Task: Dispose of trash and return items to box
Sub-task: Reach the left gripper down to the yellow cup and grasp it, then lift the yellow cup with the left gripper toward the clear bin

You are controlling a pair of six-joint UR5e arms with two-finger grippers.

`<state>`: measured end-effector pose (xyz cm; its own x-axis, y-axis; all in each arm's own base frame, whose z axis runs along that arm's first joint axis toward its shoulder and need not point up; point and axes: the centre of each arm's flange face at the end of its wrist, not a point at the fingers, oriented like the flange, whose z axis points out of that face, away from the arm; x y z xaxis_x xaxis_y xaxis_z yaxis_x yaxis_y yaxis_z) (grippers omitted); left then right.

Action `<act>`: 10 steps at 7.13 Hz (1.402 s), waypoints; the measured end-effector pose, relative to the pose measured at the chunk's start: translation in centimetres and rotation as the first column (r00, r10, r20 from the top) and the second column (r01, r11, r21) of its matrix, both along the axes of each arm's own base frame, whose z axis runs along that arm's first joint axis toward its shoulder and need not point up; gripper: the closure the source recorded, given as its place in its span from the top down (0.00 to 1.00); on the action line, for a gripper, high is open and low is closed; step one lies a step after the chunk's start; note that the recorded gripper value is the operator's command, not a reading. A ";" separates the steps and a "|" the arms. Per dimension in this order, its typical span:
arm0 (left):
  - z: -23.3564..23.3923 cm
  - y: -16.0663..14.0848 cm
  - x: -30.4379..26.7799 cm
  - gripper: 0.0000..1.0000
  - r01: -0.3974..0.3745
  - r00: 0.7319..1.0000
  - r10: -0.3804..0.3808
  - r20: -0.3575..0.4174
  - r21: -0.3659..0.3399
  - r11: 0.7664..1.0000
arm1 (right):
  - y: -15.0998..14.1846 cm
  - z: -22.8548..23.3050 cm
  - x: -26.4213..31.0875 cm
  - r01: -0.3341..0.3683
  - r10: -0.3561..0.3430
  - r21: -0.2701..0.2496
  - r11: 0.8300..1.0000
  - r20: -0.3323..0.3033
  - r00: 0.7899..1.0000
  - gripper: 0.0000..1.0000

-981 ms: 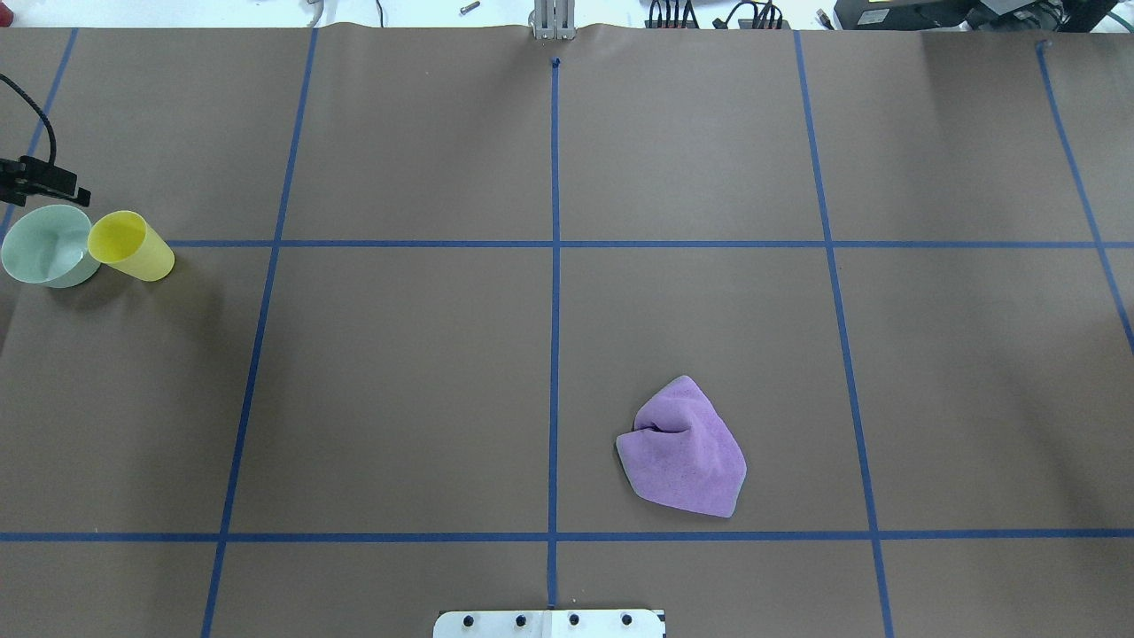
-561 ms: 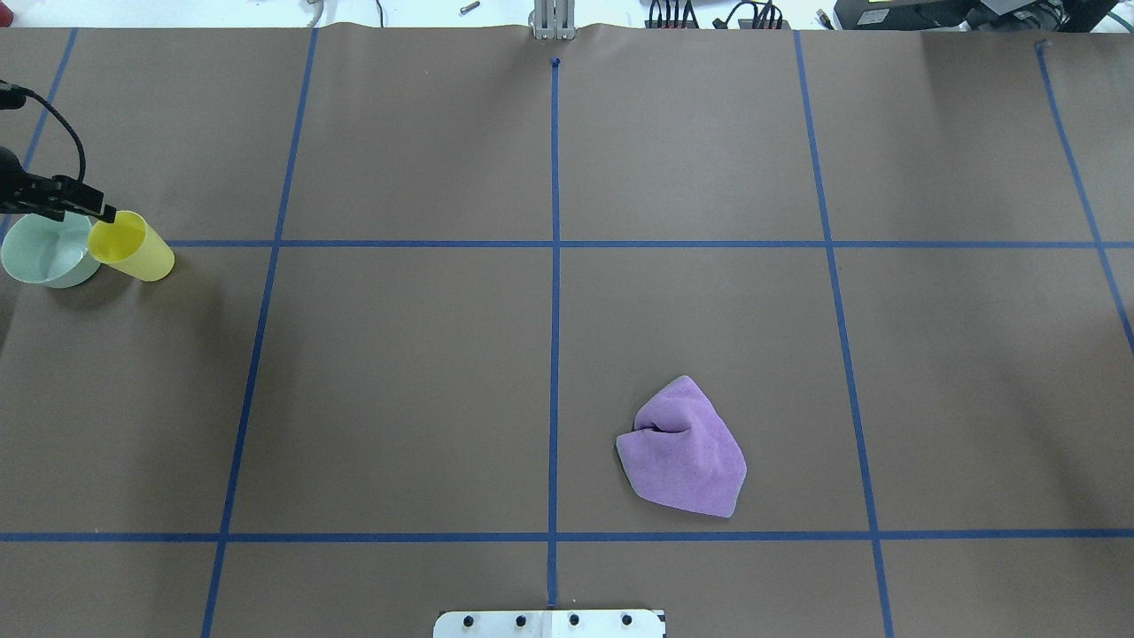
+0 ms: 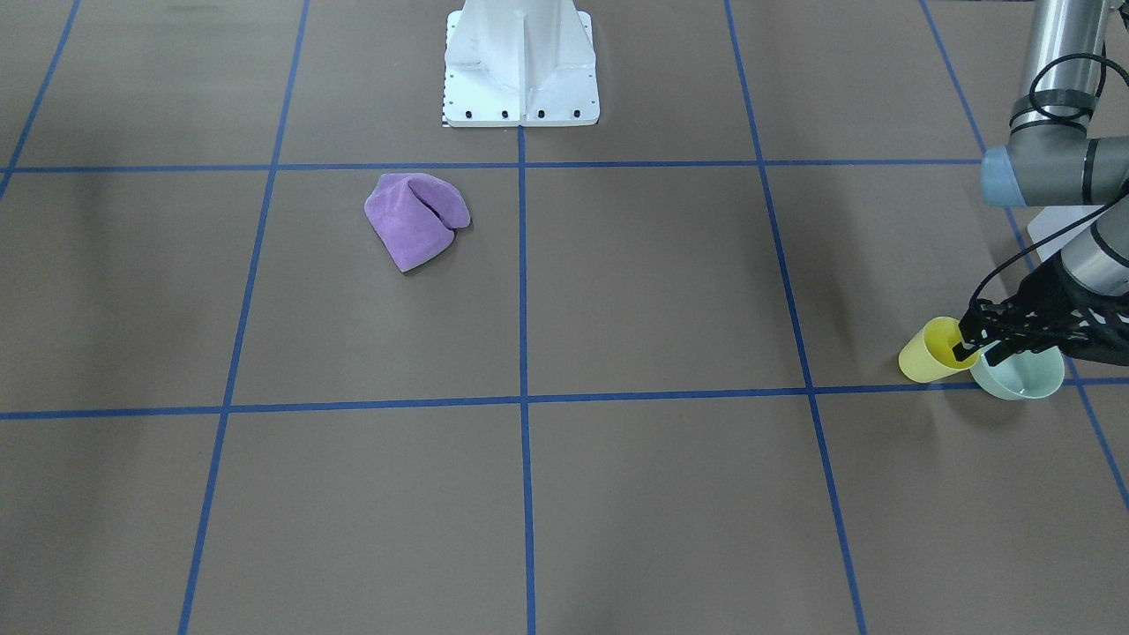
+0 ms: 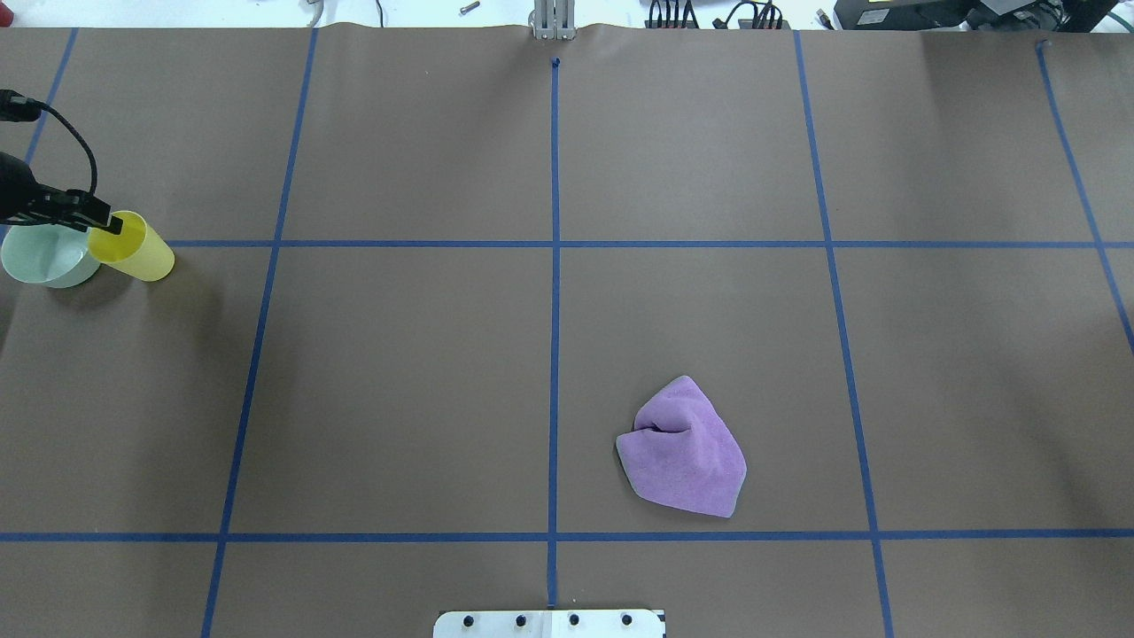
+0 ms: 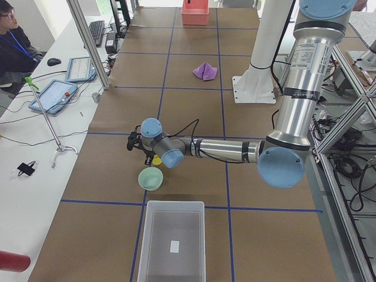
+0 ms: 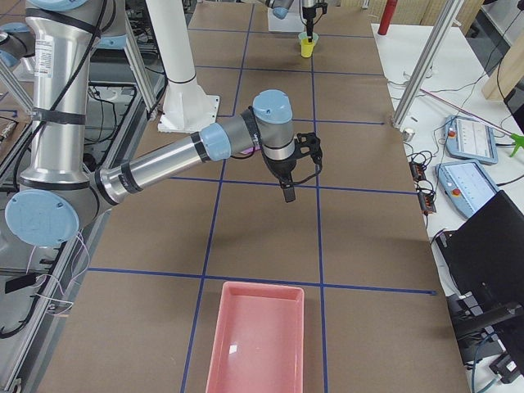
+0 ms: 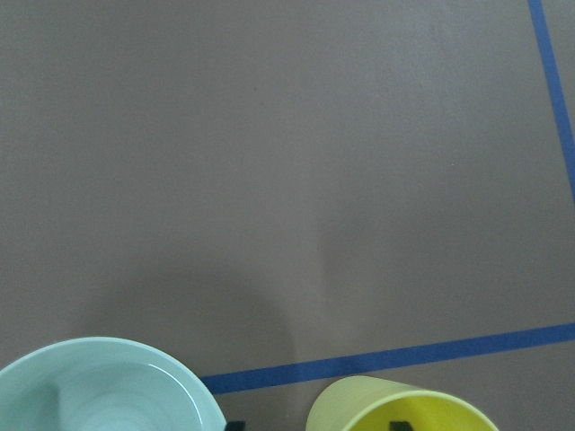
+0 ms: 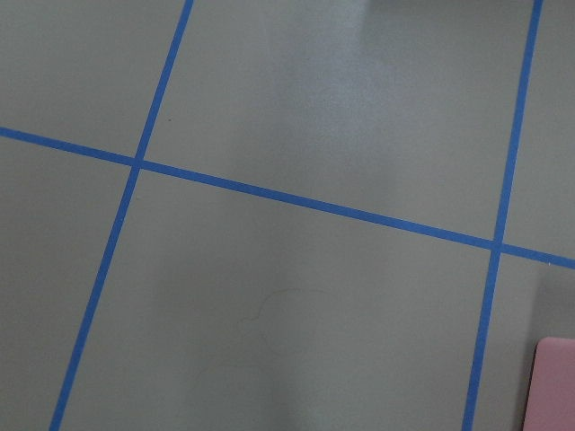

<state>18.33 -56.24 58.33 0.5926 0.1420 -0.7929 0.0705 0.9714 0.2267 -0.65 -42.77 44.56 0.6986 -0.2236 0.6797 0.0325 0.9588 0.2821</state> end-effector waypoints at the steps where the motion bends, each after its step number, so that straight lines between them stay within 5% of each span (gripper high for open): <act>1: 0.1 0.2 -0.1 0.00 -0.001 1.000 0.001 -0.002 0.008 1.000 | 0.0 0.0 0.0 -0.001 0.001 0.000 1.000 0.000 1.000 1.00; 6: -6.0 3.2 -4.8 0.00 0.021 0.999 -0.021 -0.026 0.017 1.000 | 0.1 0.1 0.0 0.000 0.000 -0.006 1.000 0.001 1.000 1.00; 10: -2.4 7.1 -21.4 0.00 -0.018 0.987 0.000 0.163 0.114 0.993 | 0.1 0.3 -0.2 0.004 -0.004 -0.008 1.000 0.000 1.000 1.00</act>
